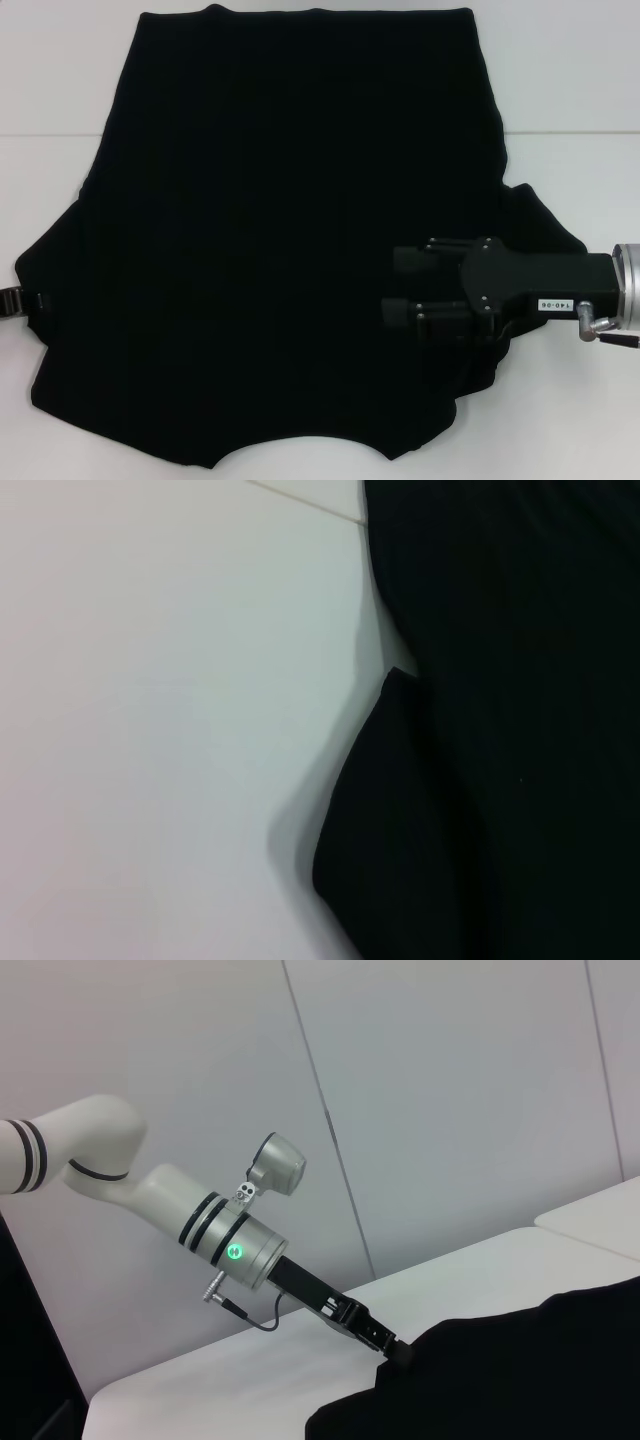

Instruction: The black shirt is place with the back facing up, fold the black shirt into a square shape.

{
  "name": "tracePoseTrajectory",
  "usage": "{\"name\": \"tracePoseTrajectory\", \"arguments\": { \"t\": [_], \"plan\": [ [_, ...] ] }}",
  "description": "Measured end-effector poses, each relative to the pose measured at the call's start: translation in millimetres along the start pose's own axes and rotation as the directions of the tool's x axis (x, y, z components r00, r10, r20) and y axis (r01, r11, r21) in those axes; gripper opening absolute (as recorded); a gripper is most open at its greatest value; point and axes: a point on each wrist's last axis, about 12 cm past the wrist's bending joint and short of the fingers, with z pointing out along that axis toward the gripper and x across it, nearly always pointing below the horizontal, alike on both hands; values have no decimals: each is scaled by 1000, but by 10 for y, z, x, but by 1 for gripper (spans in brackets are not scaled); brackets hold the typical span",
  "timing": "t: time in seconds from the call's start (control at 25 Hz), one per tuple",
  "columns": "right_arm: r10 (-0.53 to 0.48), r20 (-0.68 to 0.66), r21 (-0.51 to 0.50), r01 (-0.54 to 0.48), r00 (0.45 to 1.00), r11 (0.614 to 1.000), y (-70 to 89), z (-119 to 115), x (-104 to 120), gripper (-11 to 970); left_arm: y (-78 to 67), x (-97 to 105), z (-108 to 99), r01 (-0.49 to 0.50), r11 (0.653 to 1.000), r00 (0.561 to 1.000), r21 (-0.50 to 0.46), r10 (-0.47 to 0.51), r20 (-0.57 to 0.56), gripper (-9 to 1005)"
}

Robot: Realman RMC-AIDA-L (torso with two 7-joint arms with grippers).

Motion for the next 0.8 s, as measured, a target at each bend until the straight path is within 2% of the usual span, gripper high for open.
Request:
{"name": "tracePoseTrajectory", "arguments": {
  "t": [0.24, 0.48, 0.68, 0.8],
  "plan": [
    [-1, 2, 2, 1, 1000, 1000, -3, -4, -3, 818, 4, 3, -1, 0, 1000, 1000, -2, 0, 0, 252],
    [3, 5, 5, -3, 1000, 1000, -2, -10, 4, 818, 16, 3, -10, 1, 1000, 1000, -4, -1, 2, 26],
    [7, 13, 16, -7, 1000, 1000, -9, -26, 9, 817, 38, -8, -33, 7, 1000, 1000, -10, -7, 14, 3],
    [9, 19, 19, -9, 1000, 1000, -10, -30, 9, 817, 98, -26, -93, 23, 999, 999, -25, -22, 38, -2]
  ]
}}
